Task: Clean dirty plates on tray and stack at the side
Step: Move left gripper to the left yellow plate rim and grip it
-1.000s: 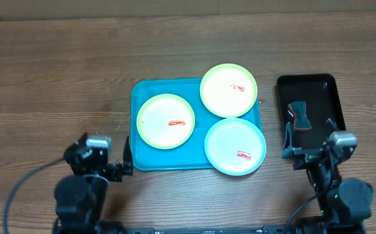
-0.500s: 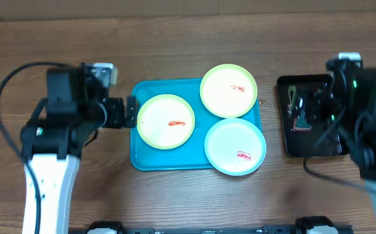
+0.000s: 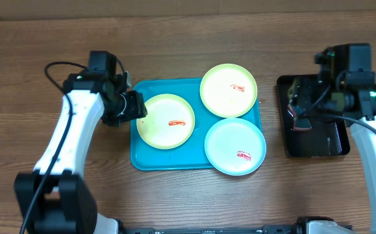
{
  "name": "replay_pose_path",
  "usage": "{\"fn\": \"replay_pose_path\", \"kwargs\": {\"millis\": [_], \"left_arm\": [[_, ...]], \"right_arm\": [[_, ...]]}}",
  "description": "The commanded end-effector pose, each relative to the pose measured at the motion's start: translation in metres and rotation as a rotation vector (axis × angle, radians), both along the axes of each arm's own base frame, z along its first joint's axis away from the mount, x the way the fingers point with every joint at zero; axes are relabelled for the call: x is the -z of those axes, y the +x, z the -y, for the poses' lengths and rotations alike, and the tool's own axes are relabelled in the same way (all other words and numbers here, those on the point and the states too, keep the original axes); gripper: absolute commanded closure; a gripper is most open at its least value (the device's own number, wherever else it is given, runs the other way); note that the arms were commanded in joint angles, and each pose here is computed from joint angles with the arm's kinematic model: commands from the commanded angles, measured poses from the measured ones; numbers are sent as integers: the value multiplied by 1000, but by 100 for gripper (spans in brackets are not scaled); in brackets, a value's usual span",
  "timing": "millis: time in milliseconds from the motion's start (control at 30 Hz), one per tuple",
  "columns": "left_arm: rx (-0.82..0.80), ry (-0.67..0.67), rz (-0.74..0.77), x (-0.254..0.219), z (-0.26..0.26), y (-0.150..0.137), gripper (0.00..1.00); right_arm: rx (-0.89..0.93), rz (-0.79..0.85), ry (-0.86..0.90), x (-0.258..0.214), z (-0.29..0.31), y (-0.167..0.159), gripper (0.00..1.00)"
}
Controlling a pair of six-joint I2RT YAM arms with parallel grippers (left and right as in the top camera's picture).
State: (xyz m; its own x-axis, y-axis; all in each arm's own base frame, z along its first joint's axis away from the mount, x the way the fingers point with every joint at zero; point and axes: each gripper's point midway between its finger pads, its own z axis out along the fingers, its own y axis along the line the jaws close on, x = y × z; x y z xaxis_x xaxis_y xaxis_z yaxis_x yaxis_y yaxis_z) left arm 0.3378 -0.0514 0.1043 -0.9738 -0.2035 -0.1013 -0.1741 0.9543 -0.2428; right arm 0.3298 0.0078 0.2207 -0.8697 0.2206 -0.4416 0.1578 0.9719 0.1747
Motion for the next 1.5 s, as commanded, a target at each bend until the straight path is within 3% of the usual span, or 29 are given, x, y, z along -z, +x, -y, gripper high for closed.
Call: {"fn": "replay_pose_path", "kwargs": {"millis": [0,133,300,467,767,833,867,1000,1133,1300,1467], "left_arm": [[-60,77,-53,25,-10,9,48],[-12,86,-79,47,-7,14,59],[3,137,-63,61,-11,25,60],[119,166,-42,78,-10,34,60],[139,144,-97,98,-3,28,76],[142,144,-94,98,-2,28,85],[145,145,-95,98,-1,28,96],[146,146,-105,98,-1,25,96],[146,146,-105,98,-1,25,96],[146,146,-104,98,-1,26,96],[146,146,-106,98,-1,25,95]], "right_arm": [[96,24,2,-8,23,3,30],[118,24,-1,-8,32,2,30],[126,23,-17,-8,35,2,29],[126,22,-17,-8,35,2,29],[126,28,-18,-8,35,4,29],[126,29,-18,-8,35,4,29],[131,25,-24,-8,36,4,29],[131,-1,-24,-1,37,5,29],[100,-54,-34,17,37,11,22],[84,-144,-40,50,44,21,23],[28,-289,-56,102,61,25,38]]}}
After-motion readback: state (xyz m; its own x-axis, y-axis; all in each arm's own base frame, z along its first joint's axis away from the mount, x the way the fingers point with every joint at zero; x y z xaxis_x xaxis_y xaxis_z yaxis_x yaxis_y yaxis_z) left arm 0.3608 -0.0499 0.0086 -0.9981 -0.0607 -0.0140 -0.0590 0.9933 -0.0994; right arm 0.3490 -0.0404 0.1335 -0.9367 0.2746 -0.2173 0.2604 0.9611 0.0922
